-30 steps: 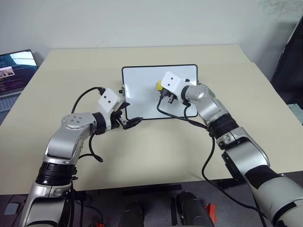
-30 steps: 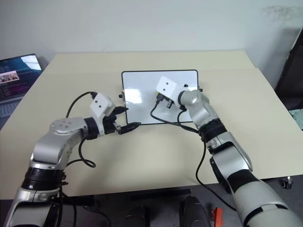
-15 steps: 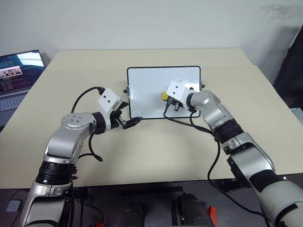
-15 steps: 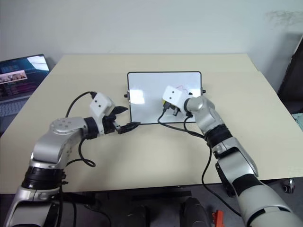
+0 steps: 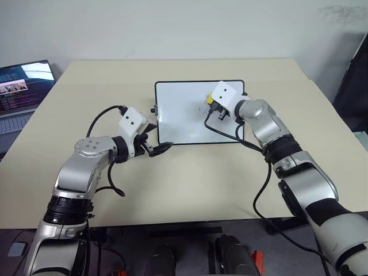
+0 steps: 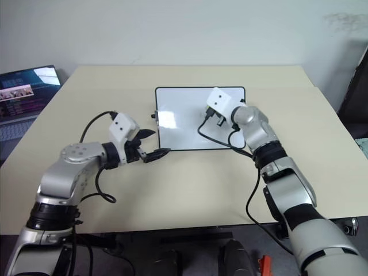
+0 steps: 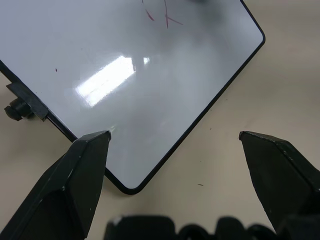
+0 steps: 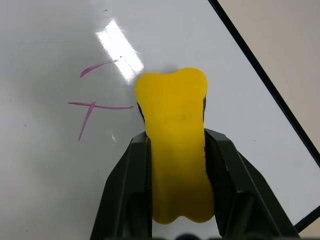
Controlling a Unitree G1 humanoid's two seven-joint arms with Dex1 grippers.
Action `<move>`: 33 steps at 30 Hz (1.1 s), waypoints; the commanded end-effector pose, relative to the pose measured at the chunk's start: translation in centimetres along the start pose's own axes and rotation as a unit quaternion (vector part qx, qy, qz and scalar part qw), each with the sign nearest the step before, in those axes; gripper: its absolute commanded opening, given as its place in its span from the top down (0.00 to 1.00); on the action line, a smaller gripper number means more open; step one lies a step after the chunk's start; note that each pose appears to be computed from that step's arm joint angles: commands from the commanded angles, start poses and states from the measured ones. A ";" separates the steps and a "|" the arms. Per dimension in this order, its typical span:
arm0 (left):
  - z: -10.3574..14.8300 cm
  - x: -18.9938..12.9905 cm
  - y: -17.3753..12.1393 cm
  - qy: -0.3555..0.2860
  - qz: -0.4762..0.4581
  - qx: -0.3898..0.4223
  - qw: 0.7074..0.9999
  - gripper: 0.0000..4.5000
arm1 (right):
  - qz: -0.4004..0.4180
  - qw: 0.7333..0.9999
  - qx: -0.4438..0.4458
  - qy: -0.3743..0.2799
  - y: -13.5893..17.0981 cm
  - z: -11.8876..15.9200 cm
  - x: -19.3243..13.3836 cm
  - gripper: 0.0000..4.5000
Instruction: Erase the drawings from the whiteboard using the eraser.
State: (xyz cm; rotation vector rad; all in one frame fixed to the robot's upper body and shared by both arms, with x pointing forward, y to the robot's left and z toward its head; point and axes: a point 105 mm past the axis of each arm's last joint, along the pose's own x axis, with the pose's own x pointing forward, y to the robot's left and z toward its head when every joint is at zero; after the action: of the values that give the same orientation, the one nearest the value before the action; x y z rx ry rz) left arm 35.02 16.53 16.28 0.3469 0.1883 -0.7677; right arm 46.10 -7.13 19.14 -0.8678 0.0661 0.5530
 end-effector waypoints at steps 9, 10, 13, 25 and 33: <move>1.3 -0.8 0.5 -0.015 0.012 0.027 0.999 0.00 | 0.124 0.991 -0.033 0.045 5.2 -2.9 -1.1 0.75; 1.3 -0.8 0.5 -0.015 0.013 0.026 0.999 0.00 | 0.123 0.991 -0.032 0.046 5.2 -3.0 -1.1 0.75; 1.2 -0.9 0.5 -0.014 0.013 0.026 0.999 0.00 | 0.112 0.992 -0.034 0.048 4.7 -2.9 -1.1 0.75; 1.3 -0.8 0.7 -0.015 0.016 0.026 0.999 0.00 | -0.015 0.999 -0.018 -0.023 -0.8 2.8 0.4 0.75; 1.2 -1.0 0.8 -0.014 0.020 0.024 0.999 0.00 | 0.057 0.997 -0.037 -0.024 2.8 3.2 1.1 0.75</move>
State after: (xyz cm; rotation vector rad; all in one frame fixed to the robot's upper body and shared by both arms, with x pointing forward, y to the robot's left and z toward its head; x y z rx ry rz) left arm 34.96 16.95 16.33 0.3566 0.1924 -0.7561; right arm 45.77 -3.71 20.00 -0.9093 0.0255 0.6260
